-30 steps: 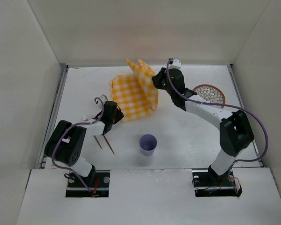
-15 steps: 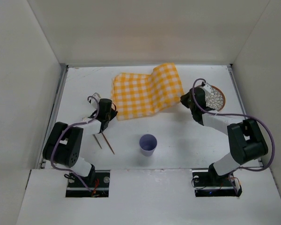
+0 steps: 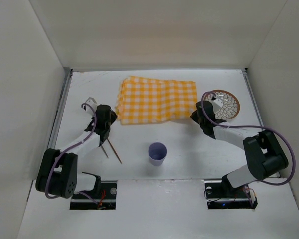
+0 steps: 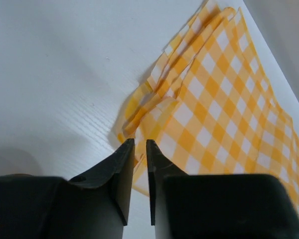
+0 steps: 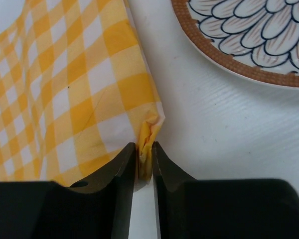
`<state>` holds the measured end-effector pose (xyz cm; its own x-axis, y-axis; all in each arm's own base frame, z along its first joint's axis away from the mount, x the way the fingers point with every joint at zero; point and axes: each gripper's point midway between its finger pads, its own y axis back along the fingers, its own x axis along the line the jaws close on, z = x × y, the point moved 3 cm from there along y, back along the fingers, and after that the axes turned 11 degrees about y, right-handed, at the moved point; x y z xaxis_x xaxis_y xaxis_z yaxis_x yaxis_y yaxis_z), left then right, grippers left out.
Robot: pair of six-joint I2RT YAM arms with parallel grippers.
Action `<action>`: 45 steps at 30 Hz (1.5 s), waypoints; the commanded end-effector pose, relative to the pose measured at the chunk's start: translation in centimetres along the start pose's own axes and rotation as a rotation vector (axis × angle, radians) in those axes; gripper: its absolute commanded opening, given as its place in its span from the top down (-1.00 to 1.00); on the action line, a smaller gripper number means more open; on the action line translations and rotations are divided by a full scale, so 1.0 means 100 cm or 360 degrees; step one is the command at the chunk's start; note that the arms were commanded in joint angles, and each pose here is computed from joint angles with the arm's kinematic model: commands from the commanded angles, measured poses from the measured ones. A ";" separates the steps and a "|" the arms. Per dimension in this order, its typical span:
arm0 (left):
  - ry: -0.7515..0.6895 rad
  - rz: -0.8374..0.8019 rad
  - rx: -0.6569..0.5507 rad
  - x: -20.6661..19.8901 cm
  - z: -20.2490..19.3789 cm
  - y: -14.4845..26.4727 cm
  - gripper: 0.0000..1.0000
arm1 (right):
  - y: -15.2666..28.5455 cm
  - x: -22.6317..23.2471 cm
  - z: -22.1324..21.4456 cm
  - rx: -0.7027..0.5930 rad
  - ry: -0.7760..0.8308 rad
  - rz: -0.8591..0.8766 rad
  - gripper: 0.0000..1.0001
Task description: Set the dinner table for one person
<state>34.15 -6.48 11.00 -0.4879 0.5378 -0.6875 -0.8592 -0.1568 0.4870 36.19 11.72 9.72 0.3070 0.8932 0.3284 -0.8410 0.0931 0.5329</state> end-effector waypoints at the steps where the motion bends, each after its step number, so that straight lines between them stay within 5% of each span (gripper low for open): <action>1: -0.0087 0.0000 0.0037 0.000 -0.010 0.009 0.59 | 0.007 -0.016 -0.001 -0.0018 0.0016 -0.0125 0.37; 7: -0.0143 0.0054 0.0225 0.020 -0.053 0.023 0.08 | 0.020 -0.020 0.013 -0.0116 -0.0006 -0.0085 -0.40; 15: -0.0130 0.0063 0.0252 0.019 -0.062 0.014 -0.13 | 0.024 -0.003 0.004 -0.0059 0.0011 0.0063 -0.58; 20: -0.0118 0.0086 0.0279 0.019 -0.072 -0.001 -0.04 | 0.013 0.013 -0.016 0.0076 -0.0063 0.0189 -0.50; 23: -0.0085 0.0096 0.0278 0.020 -0.074 -0.010 0.22 | 0.007 0.014 -0.020 0.0102 -0.0122 0.0198 -0.28; 27: -0.0004 0.0120 0.0252 0.025 -0.071 -0.015 0.74 | -0.001 0.012 -0.017 0.0098 -0.0163 0.0189 0.29; 33: 0.0040 0.0132 0.0171 0.038 -0.056 -0.009 0.96 | -0.006 0.008 -0.028 0.0133 -0.0167 0.0168 0.61; 41: 0.0058 0.0110 0.0161 0.049 -0.052 0.017 0.96 | 0.007 0.008 -0.031 0.0157 -0.0139 0.0183 0.56; 45: 0.0043 0.0049 0.0187 0.040 -0.051 0.028 0.72 | 0.010 0.005 -0.033 0.0160 -0.0128 0.0182 0.12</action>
<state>29.13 -8.76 5.83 -0.5376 0.5135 -0.6689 -0.8058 -0.0789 0.5870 34.27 13.41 6.80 0.2781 0.8600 0.4278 -0.8042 -0.0351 0.5933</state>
